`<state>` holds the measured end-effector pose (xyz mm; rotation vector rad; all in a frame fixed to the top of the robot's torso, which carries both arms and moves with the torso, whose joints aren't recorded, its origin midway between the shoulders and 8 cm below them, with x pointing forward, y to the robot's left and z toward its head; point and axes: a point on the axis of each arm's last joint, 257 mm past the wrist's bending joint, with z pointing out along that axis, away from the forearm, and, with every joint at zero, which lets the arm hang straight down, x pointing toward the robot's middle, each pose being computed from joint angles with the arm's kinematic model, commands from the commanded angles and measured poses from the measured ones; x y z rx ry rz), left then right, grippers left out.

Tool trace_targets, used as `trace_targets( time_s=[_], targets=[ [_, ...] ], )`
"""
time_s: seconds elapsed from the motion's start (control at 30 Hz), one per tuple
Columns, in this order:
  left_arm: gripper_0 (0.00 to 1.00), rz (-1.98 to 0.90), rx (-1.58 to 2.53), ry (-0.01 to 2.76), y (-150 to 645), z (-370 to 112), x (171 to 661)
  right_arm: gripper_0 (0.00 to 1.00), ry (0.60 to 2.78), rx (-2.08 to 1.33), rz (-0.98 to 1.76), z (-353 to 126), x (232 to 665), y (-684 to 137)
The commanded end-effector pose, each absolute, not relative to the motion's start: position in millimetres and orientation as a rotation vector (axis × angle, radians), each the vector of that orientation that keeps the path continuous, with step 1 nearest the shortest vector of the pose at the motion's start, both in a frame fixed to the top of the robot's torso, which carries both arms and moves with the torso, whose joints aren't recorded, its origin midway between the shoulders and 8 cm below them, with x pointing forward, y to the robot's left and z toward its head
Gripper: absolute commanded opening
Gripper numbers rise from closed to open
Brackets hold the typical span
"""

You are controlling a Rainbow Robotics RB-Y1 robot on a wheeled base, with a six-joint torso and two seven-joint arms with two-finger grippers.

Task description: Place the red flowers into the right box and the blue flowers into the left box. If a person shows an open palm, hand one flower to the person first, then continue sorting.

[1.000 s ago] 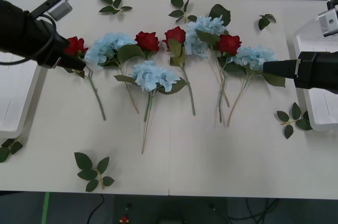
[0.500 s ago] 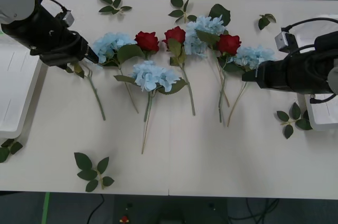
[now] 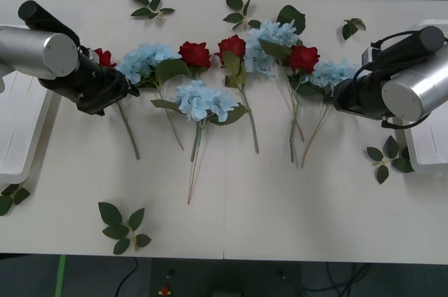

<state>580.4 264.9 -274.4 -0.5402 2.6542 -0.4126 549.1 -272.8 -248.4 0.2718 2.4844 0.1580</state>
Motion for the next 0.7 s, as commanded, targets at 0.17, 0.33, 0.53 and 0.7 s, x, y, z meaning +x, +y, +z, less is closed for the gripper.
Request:
trace_targets(
  time_s=[0.17, 0.33, 0.53, 0.7],
  targets=[
    [1.0, -0.433, -0.493, 2.602, 248, -280, 595, 1.0, 2.413, 0.268, 0.195, -258, 594, -244],
    [1.0, -0.408, -0.485, 2.578, 247, -291, 602, 1.0, 2.409, 0.253, 0.171, -273, 606, -241],
    [1.0, -0.383, -0.495, 2.561, 243, -297, 611, 1.0, 2.394, 0.261, 0.162, -284, 622, -236],
    [0.99, -0.389, -0.508, 2.549, 242, -296, 615, 0.63, 2.382, 0.263, 0.157, -287, 629, -235]
  ],
)
